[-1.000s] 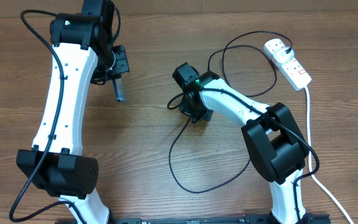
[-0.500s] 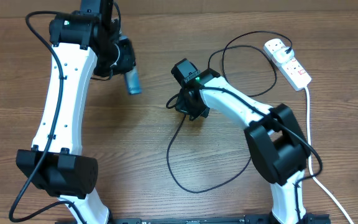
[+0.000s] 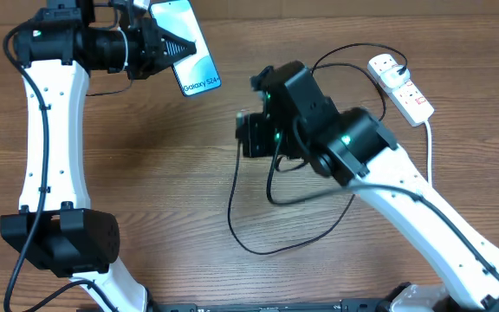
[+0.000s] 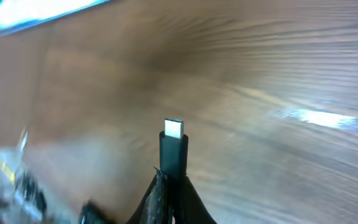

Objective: Plug charger to phone and switch on socket
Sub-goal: 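Bring the plug up to the phone's bottom port held by left gripper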

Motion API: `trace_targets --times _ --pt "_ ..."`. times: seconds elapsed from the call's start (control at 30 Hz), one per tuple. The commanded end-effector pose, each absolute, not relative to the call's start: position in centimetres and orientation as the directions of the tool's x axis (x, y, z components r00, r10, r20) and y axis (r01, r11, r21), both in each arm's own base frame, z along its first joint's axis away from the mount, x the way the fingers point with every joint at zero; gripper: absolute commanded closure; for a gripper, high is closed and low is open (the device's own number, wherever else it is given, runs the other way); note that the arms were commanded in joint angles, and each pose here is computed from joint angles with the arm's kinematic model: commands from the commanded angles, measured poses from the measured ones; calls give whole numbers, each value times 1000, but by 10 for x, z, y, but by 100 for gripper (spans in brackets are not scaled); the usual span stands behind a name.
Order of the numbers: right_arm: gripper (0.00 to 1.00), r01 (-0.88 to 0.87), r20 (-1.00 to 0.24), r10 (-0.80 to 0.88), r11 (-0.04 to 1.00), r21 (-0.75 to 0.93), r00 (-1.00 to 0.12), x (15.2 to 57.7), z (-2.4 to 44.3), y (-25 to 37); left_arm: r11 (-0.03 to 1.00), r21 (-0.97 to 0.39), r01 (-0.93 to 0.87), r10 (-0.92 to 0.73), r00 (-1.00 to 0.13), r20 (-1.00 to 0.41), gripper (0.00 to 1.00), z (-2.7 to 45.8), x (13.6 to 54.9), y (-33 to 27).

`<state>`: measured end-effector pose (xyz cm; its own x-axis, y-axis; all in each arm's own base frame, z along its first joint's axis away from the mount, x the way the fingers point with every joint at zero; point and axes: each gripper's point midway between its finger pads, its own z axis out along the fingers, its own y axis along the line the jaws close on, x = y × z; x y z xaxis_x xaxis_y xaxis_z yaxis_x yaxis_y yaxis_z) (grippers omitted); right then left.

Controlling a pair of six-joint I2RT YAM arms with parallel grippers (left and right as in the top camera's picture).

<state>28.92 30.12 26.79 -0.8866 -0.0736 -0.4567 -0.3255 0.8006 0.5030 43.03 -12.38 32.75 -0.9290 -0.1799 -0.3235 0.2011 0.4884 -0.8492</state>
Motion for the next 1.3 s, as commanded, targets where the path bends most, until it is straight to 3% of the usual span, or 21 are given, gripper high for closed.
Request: trace_targets --times 0.0,0.2,0.33,0.8,1.27 --pt "96 -416 -473 -161 757 504 -866 275 271 316 299 -883 362 -92 -910 -404 96 368 408 -146" --pt "96 -429 -493 -156 746 509 -856 276 276 320 316 -860 399 -43 -900 -434 96 360 397 -151" --pt "96 -439 -507 -150 736 516 -849 276 282 321 411 -840 354 -28 -916 -400 96 340 394 -145" --pt "96 -477 -515 -159 665 575 -842 267 297 332 413 -843 345 -6 -924 -382 96 337 388 -151" --pt "96 -462 -537 -135 705 538 -832 276 295 326 410 -859 306 4 -943 -334 96 334 379 -155"
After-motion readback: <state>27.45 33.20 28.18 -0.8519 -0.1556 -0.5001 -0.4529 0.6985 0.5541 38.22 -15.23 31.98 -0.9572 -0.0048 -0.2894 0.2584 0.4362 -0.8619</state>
